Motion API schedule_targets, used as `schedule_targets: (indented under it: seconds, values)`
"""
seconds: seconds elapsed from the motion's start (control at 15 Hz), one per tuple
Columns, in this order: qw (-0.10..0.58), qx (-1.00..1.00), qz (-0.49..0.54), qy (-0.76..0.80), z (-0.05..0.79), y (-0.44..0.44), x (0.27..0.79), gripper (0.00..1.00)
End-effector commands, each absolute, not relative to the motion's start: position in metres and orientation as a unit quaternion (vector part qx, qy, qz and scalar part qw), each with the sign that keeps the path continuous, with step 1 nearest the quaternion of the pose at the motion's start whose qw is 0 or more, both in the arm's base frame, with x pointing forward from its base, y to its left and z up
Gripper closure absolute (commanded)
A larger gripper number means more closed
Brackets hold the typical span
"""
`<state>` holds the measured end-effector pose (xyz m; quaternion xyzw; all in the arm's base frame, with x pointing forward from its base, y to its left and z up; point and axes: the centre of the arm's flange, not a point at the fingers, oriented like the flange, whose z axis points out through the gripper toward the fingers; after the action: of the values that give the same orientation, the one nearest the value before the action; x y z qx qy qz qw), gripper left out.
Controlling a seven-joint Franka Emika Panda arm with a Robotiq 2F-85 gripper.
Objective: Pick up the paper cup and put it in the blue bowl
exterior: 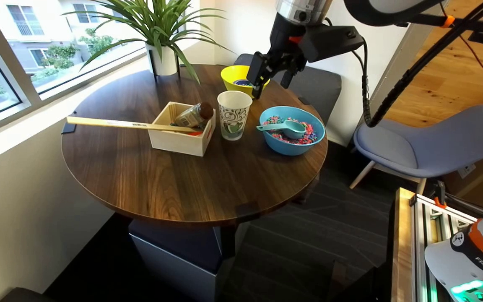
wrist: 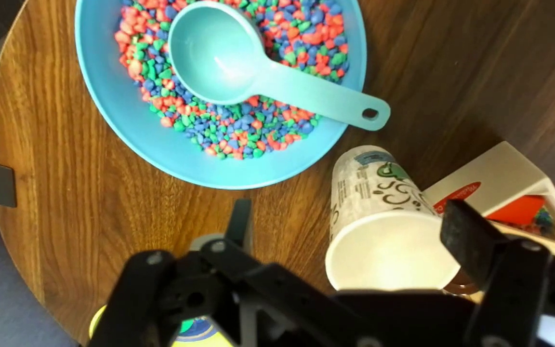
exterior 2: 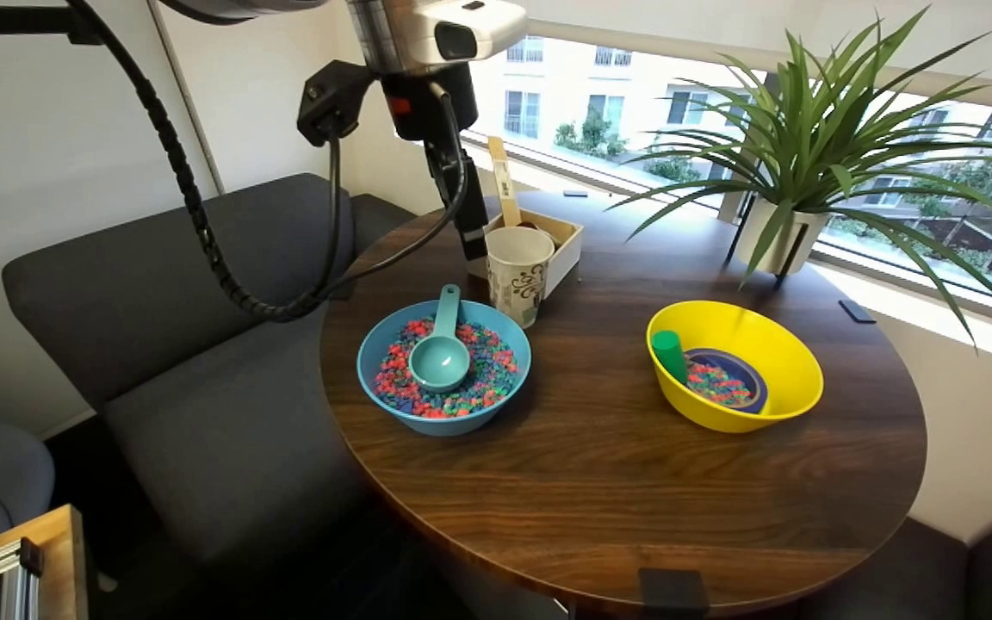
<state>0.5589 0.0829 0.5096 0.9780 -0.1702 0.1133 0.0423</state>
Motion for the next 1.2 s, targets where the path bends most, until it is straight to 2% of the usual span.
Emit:
schedule_targets:
  seconds: [0.0, 0.27, 0.53, 0.6, 0.67, 0.73, 1.13]
  values:
    - [0.021, 0.978, 0.119, -0.171, 0.506, 0.086, 0.563, 0.0]
    - [-0.002, 0.959, 0.182, -0.217, 0.489, 0.086, 0.588, 0.0]
    - [0.016, 0.947, 0.187, -0.262, 0.463, 0.076, 0.605, 0.01]
    - [0.023, 0.945, 0.183, -0.271, 0.457, 0.074, 0.607, 0.17]
    - [0.028, 0.944, 0.177, -0.278, 0.45, 0.072, 0.609, 0.26]
    - [0.03, 0.943, 0.172, -0.282, 0.444, 0.07, 0.61, 0.3]
    - [0.02, 0.945, 0.156, -0.285, 0.431, 0.075, 0.612, 0.77]
